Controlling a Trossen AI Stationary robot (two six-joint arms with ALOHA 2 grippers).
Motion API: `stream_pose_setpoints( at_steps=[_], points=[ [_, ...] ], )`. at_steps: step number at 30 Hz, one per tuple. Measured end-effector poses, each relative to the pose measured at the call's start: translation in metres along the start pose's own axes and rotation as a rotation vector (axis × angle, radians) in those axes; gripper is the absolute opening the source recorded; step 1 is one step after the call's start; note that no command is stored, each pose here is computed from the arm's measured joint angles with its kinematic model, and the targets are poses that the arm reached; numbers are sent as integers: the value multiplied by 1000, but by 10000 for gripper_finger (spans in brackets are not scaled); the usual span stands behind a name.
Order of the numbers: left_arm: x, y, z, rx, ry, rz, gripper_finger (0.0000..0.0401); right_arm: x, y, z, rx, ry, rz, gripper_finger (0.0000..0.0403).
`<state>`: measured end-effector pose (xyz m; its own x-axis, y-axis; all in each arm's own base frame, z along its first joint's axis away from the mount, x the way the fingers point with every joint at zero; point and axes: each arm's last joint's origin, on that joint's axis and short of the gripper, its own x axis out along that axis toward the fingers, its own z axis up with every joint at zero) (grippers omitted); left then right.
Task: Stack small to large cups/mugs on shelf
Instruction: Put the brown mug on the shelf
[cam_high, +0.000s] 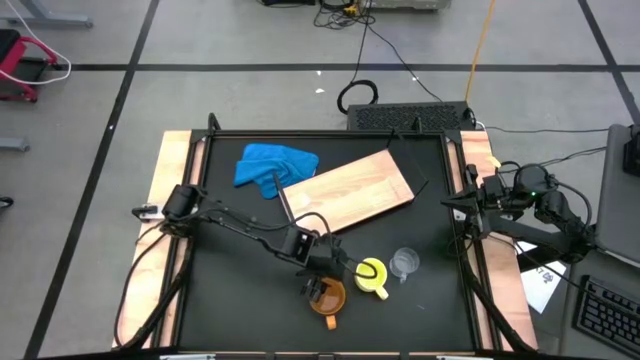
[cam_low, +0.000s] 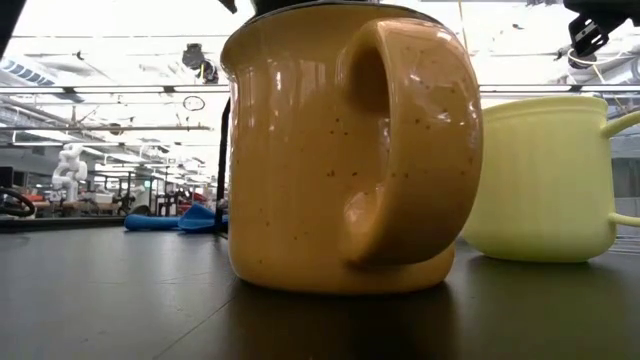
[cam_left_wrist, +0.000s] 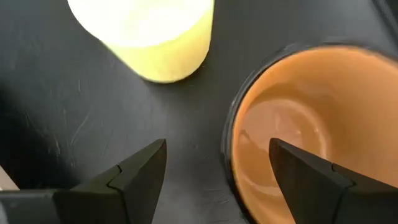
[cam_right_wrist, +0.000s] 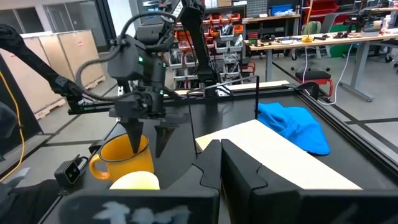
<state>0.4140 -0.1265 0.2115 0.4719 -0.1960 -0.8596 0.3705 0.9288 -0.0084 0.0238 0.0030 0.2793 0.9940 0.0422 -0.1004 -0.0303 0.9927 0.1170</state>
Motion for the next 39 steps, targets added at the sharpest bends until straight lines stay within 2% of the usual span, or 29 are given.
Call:
stream_pose_setpoints(
  at_steps=[11, 15, 25, 34, 39],
  points=[
    [3, 0, -1, 10, -20, -38, 287, 0, 0, 0, 0, 0, 0, 0],
    [2, -1, -1, 22, -21, -82, 276, 0, 0, 0, 0, 0, 0, 0],
    [8, -1, -2, 19, -13, -82, 172, 0, 0, 0, 0, 0, 0, 0],
    [8, 0, -2, 24, -14, -78, 101, 0, 0, 0, 0, 0, 0, 0],
    [8, 0, -1, 23, -21, -78, 47, 0, 0, 0, 0, 0, 0, 0]
  ],
)
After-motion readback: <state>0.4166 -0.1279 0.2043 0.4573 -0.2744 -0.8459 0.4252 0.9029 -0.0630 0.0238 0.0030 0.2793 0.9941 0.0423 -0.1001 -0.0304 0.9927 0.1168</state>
